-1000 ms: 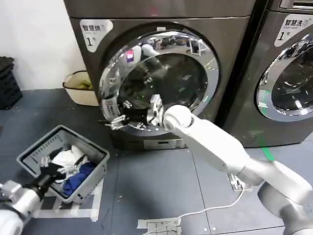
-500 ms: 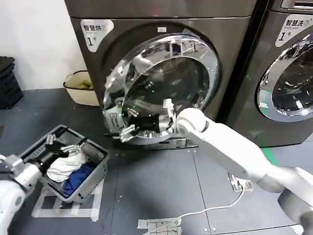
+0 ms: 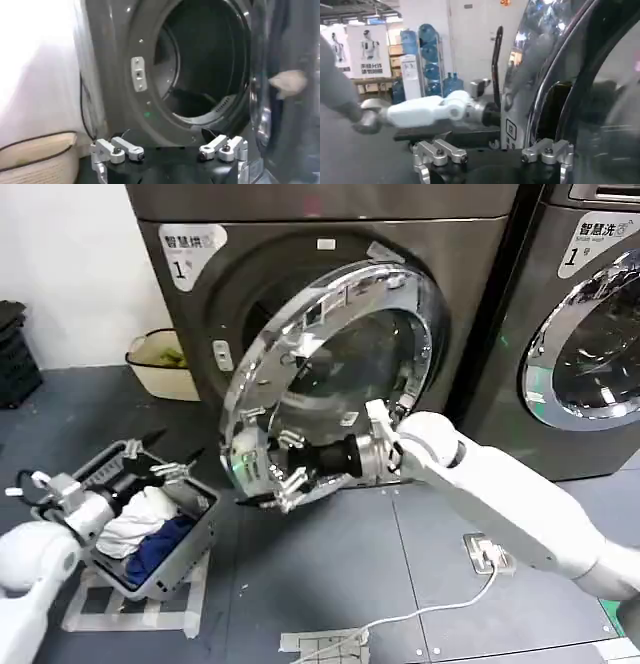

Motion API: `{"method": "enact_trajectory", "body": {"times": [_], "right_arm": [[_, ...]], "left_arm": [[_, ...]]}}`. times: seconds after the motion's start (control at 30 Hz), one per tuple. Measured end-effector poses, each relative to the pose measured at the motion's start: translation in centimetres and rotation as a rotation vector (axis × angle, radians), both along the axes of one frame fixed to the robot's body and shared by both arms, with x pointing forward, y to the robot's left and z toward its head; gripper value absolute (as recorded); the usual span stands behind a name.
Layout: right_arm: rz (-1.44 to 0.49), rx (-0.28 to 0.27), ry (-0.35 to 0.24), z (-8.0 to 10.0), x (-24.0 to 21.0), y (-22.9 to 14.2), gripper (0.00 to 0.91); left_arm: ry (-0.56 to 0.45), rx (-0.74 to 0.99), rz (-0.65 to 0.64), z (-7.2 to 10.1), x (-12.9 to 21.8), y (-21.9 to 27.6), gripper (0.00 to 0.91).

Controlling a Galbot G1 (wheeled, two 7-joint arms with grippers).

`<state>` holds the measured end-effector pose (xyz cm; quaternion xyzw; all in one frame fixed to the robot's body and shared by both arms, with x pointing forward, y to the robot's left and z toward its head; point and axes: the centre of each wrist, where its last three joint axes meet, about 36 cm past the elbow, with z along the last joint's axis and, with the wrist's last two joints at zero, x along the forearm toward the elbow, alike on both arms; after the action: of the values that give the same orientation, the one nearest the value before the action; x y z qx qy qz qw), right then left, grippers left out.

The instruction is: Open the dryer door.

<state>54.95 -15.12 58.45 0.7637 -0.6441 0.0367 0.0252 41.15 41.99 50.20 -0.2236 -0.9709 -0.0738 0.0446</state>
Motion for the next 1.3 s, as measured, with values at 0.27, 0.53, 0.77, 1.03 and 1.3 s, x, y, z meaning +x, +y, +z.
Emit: {"method": "enact_trajectory", "body": {"times": [0.27,0.53,0.77,1.03,1.3], "right_arm": [[-0.01,0.008,-0.012,0.4,-1.7,-2.8,0.907],[-0.13,0.036,-0.037,0.8,-3.2,-8.7,0.907],[-0.314,0.049,-0.057,0.7,-5.1,-15.3,0.907],[-0.553,0.042,-0.1,-0.4,-9.2,-21.8,0.907],[-0.773,0.081,-0.113,-1.7,-14.8,-27.1,0.907]], "left_arm": [[-0.03,0.005,-0.118,0.6,2.4,-1.8,0.907],[-0.022,-0.002,-0.232,0.3,3.6,-4.0,0.907],[-0.018,-0.02,-0.315,0.2,3.8,-5.8,0.907],[-0.021,-0.023,-0.364,0.3,4.4,-7.1,0.907],[-0.034,-0.04,-0.415,0.5,5.2,-9.2,0.907]]}}
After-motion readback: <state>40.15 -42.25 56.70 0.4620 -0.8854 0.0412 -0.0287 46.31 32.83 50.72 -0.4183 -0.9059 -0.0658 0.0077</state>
